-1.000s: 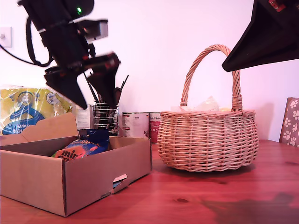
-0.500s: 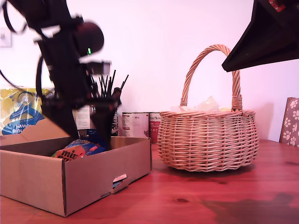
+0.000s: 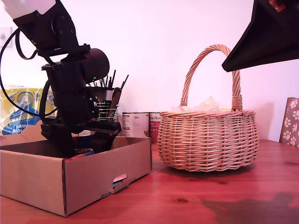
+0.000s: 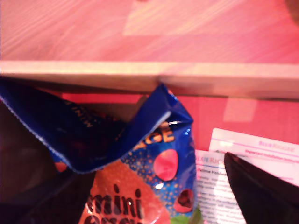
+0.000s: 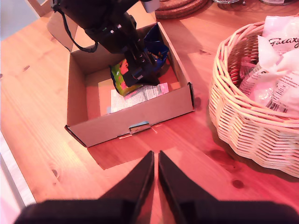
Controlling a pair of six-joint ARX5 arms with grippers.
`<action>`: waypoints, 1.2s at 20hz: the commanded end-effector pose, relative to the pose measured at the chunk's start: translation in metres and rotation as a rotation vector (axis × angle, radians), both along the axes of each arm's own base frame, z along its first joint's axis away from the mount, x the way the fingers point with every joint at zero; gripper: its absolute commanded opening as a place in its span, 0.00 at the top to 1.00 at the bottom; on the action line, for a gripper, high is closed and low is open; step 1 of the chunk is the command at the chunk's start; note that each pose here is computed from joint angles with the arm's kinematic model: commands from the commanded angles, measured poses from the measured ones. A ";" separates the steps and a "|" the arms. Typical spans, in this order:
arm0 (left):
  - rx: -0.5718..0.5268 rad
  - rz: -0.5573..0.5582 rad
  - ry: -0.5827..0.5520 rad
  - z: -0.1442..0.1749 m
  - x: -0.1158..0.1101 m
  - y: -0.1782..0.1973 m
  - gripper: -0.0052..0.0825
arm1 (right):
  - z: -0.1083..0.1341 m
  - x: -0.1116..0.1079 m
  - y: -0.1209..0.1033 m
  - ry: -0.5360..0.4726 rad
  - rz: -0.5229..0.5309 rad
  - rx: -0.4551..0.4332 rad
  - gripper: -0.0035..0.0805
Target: Move the bags of Easter eggs from the cardboard box on the left into the woven basket on the right side.
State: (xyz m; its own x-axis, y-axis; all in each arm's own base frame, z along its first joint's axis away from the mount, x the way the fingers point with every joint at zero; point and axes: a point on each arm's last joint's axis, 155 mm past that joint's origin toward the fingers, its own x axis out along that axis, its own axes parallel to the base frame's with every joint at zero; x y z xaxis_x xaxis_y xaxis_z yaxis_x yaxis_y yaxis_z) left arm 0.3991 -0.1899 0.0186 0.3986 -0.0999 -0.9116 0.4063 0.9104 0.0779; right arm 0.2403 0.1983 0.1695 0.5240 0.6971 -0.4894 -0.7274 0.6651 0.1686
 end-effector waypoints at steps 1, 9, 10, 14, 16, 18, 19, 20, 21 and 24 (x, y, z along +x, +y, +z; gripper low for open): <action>0.022 0.004 0.063 -0.021 -0.010 0.003 0.13 | -0.011 -0.002 -0.001 0.021 -0.002 -0.010 0.96; 0.027 -0.006 0.075 -0.023 -0.011 0.007 0.76 | -0.011 -0.002 -0.002 0.024 -0.003 -0.011 0.96; 0.026 -0.006 0.073 -0.022 -0.011 0.007 0.76 | -0.012 -0.002 -0.002 0.025 -0.003 -0.012 0.96; 0.040 -0.029 0.078 -0.016 -0.013 0.008 0.80 | -0.012 -0.002 -0.002 0.028 -0.003 -0.013 0.96; 0.038 -0.034 0.072 -0.004 -0.016 0.009 0.80 | -0.012 -0.002 -0.002 0.028 -0.003 -0.013 0.96; 0.028 -0.051 0.045 0.016 -0.018 0.009 0.80 | -0.012 -0.002 -0.002 0.028 -0.003 -0.014 0.96; 0.022 -0.057 0.027 0.028 -0.019 0.010 0.80 | -0.012 -0.002 -0.002 0.027 -0.003 -0.014 0.96; 0.008 -0.069 0.008 0.042 -0.021 0.009 0.80 | -0.012 -0.002 -0.002 0.026 -0.006 -0.015 0.97; -0.016 -0.088 -0.015 0.058 -0.024 0.007 0.80 | -0.013 0.001 -0.005 0.022 -0.022 -0.025 0.97; -0.150 -0.170 -0.112 0.111 -0.030 -0.014 0.80 | -0.015 0.009 -0.014 0.006 -0.077 -0.055 0.97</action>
